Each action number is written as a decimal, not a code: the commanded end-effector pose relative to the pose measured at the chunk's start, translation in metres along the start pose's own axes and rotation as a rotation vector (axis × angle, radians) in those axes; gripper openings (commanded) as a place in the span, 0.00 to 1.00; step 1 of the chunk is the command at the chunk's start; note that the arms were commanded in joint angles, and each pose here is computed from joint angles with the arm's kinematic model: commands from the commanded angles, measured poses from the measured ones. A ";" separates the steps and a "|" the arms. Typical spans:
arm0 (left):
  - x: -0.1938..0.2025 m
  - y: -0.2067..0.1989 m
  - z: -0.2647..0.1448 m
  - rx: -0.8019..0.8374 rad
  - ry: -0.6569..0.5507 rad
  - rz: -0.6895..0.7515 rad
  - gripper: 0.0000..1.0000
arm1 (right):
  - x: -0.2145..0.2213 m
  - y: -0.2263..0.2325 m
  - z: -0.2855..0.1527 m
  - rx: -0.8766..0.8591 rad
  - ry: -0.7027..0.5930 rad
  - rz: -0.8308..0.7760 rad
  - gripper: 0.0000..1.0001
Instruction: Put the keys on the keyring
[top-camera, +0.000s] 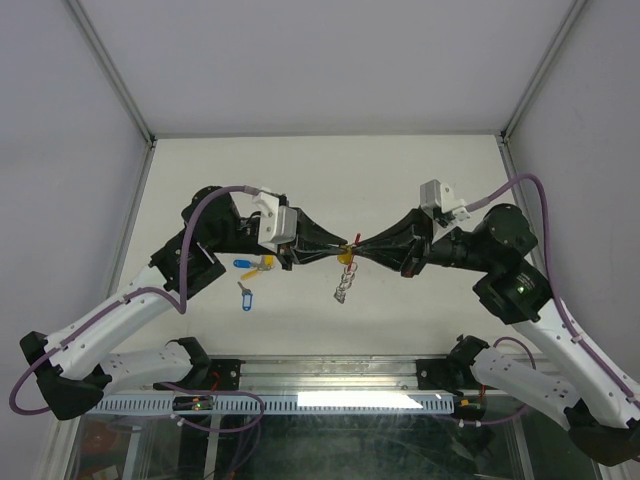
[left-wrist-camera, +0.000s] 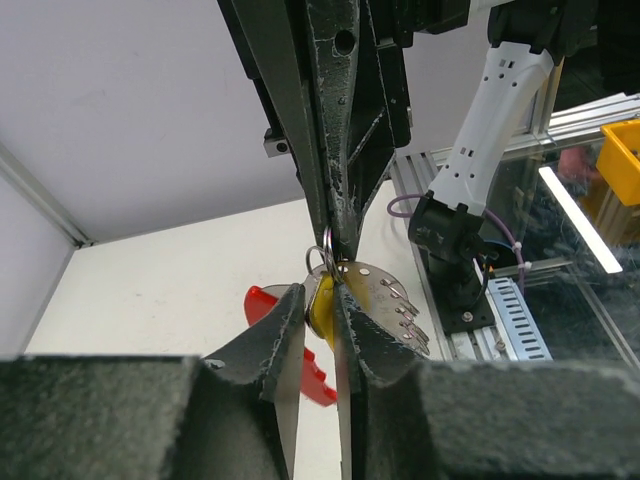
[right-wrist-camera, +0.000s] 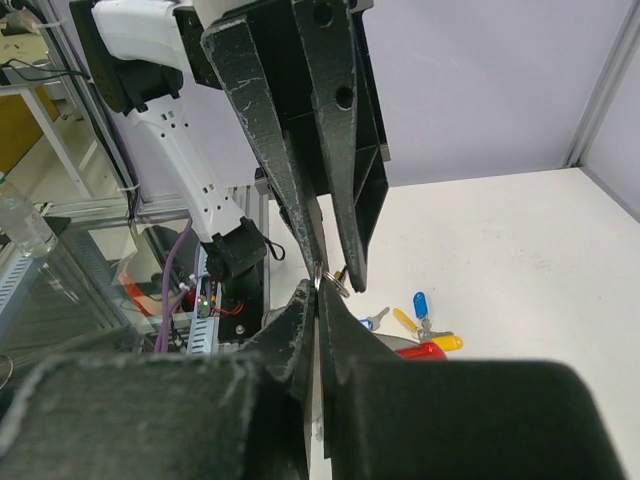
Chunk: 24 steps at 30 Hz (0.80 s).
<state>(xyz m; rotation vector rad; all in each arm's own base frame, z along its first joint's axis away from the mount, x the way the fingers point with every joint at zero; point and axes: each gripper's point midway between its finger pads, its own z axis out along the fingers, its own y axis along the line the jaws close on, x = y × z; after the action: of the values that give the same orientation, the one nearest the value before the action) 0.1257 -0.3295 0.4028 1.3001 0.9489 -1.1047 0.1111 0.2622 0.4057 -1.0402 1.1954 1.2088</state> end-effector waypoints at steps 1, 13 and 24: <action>-0.021 -0.003 -0.002 0.008 -0.065 0.050 0.13 | -0.029 0.001 -0.001 0.019 -0.120 -0.035 0.00; -0.017 -0.001 -0.003 -0.010 -0.058 0.050 0.00 | -0.036 -0.003 -0.006 0.070 -0.170 -0.034 0.00; -0.016 -0.001 -0.004 -0.017 -0.050 0.048 0.00 | -0.046 -0.006 -0.009 0.098 -0.222 -0.033 0.00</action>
<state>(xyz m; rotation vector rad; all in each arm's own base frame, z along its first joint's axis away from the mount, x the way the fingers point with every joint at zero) 0.1246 -0.3277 0.4037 1.2910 0.9376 -1.1023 0.1193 0.2548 0.4193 -0.8919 1.1678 1.1999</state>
